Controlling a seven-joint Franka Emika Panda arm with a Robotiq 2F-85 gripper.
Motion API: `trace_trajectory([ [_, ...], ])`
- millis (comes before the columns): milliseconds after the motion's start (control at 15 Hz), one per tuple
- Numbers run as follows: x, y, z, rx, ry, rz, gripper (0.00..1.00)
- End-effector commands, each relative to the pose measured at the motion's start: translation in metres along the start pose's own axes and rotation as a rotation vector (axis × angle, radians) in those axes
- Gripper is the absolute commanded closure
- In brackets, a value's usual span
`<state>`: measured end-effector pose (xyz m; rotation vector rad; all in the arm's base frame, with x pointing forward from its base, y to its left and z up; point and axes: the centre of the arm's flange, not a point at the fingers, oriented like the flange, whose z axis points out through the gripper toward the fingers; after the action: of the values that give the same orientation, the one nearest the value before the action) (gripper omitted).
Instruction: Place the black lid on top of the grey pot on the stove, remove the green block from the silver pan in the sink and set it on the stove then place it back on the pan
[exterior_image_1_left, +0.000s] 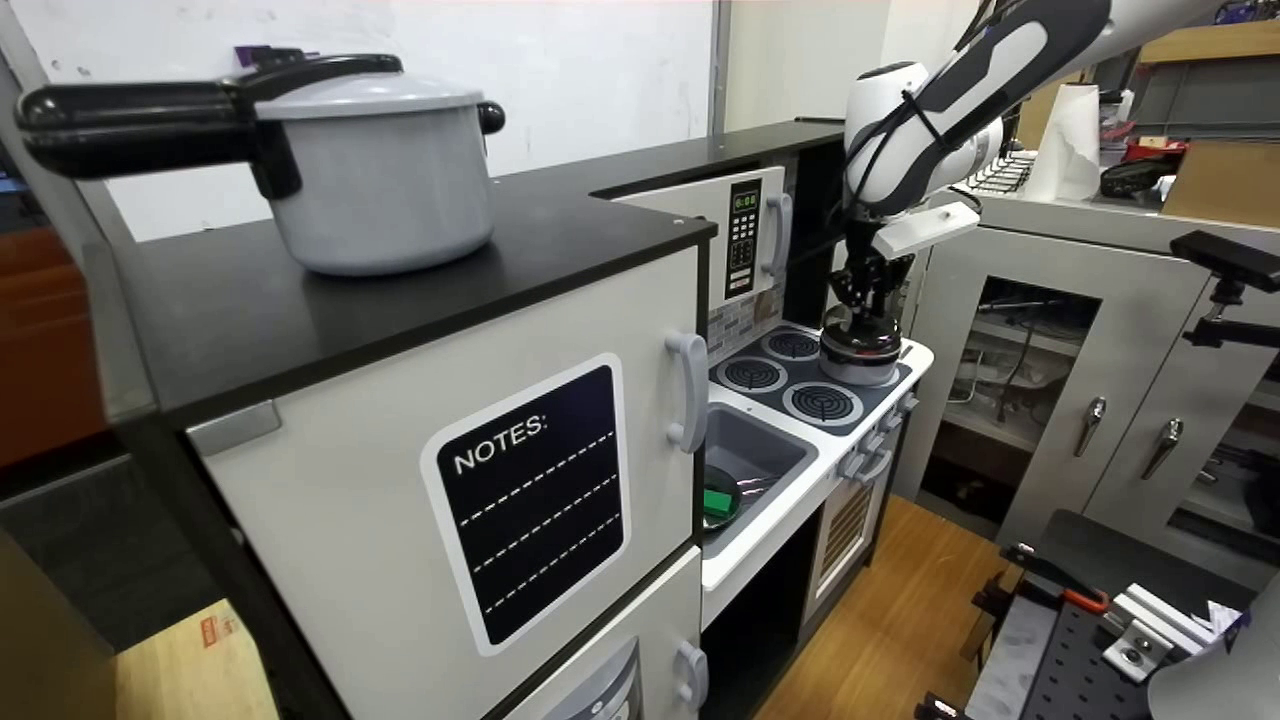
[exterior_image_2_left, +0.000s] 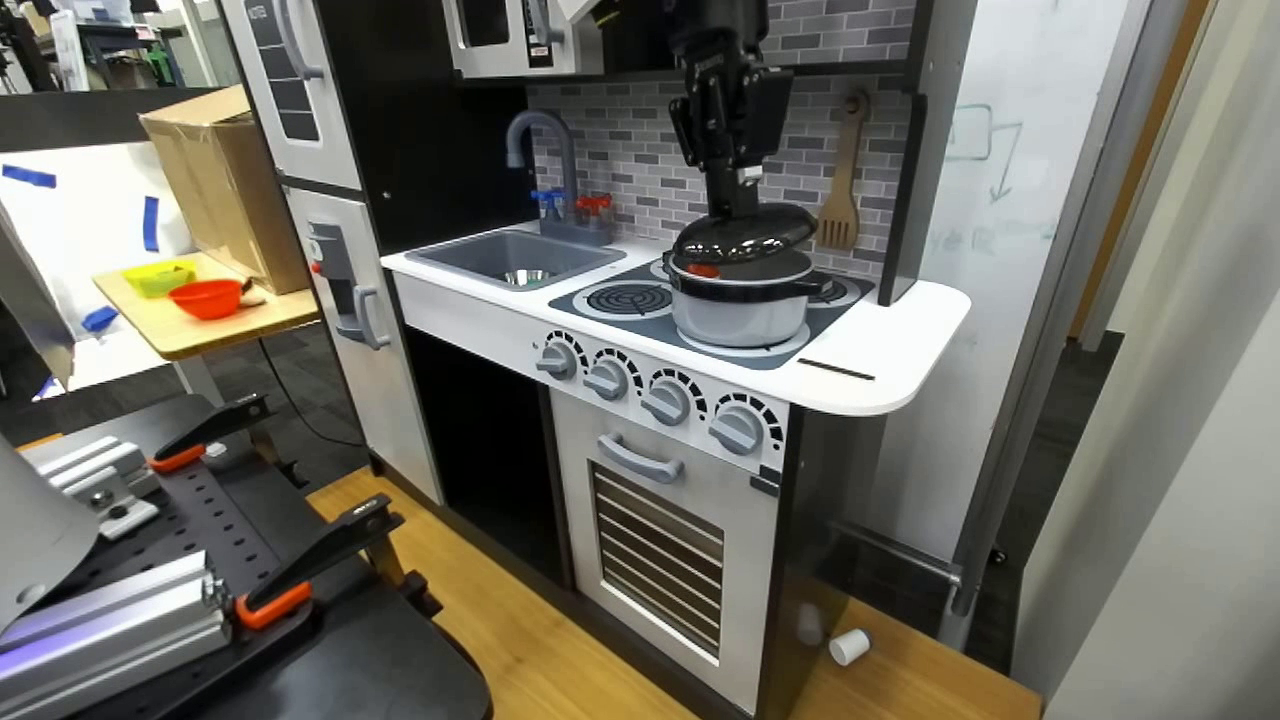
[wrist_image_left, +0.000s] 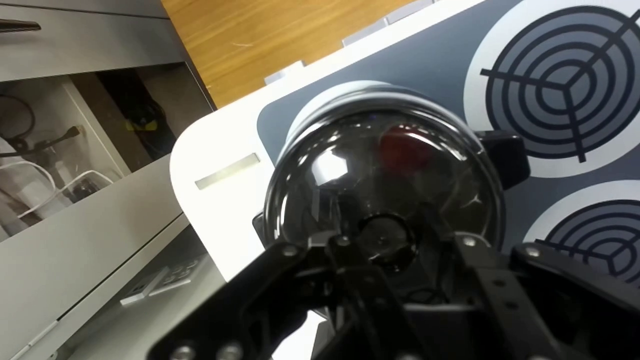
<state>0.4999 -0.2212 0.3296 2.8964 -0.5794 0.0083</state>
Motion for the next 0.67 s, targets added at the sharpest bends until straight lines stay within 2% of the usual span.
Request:
trace_trajectory([
  [0, 0.0041, 0.0025, 0.0030, 0.012, -0.019, -0.015, 0.92],
  [600, 0.0035, -0.0004, 0.0120, 0.015, -0.039, -0.029, 0.92],
])
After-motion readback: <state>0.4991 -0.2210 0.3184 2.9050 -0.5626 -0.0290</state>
